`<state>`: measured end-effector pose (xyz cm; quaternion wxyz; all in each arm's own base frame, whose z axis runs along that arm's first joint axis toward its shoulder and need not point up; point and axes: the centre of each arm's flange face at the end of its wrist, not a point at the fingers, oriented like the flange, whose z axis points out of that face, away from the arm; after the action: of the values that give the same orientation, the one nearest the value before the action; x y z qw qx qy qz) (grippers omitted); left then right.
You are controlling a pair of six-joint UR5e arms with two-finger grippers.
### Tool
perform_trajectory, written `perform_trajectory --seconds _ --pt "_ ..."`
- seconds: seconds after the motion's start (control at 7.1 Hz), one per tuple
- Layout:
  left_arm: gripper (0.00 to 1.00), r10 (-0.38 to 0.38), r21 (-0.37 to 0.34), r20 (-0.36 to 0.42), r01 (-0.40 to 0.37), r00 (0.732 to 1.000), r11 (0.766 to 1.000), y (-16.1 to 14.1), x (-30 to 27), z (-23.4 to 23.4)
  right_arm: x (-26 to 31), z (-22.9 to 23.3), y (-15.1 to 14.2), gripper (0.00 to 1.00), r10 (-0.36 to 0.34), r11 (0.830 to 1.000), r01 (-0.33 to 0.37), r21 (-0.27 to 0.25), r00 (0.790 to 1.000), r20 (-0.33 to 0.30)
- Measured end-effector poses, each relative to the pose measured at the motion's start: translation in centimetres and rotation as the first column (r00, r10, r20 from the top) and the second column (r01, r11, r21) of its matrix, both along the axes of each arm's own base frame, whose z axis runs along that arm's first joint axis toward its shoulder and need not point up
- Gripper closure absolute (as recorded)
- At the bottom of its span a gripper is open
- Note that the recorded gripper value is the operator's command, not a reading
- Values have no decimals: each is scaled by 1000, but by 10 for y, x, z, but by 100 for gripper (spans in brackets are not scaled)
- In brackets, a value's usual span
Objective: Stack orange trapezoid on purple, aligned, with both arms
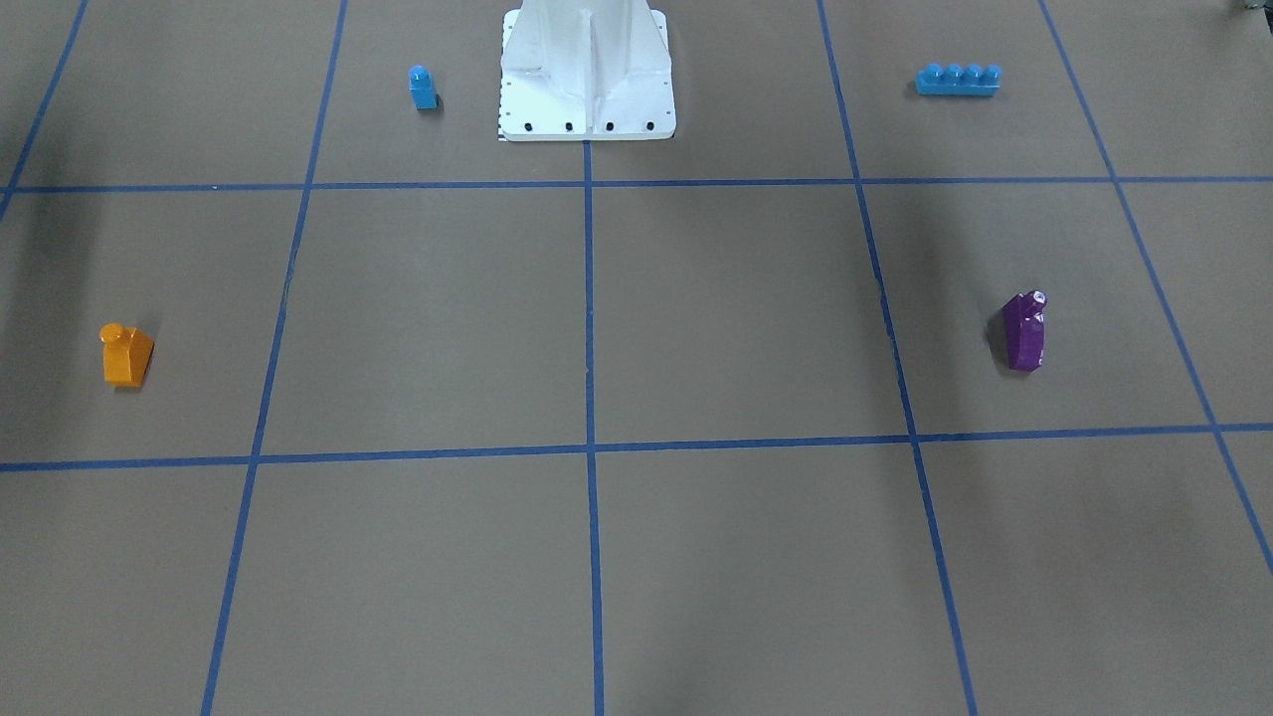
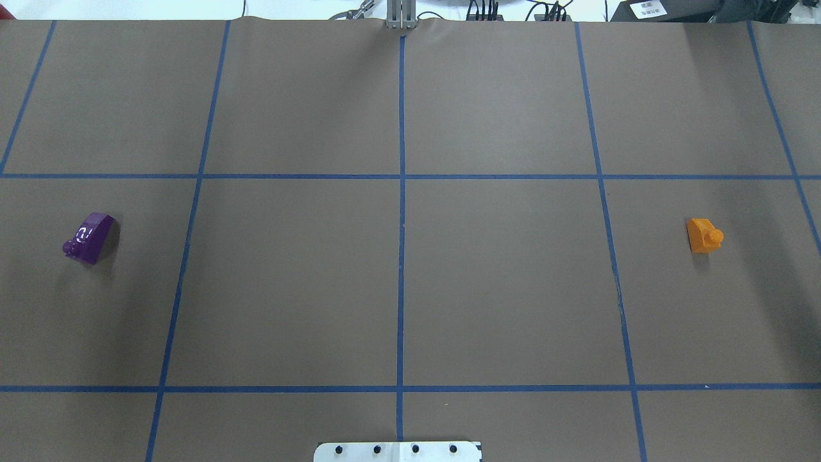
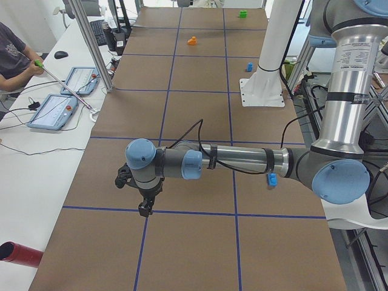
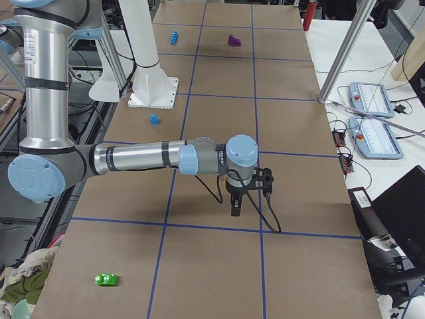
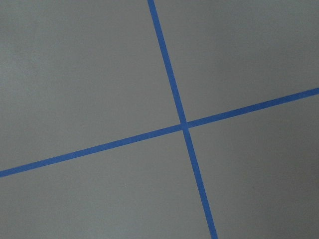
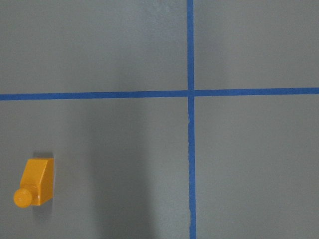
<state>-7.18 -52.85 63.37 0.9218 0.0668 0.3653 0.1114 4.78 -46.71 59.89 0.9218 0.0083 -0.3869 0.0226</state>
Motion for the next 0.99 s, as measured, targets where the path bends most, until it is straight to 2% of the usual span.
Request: perform_trajectory --seconds 0.56,0.99 --pt "0 6 41 2 -6 1000 999 -2 3 -17 0 -2 0 0 0 1000 0 3 1000 1" --pt "0 64 123 -13 -62 998 990 -9 54 -76 -1 -24 -8 0 20 999 -20 27 1000 11"
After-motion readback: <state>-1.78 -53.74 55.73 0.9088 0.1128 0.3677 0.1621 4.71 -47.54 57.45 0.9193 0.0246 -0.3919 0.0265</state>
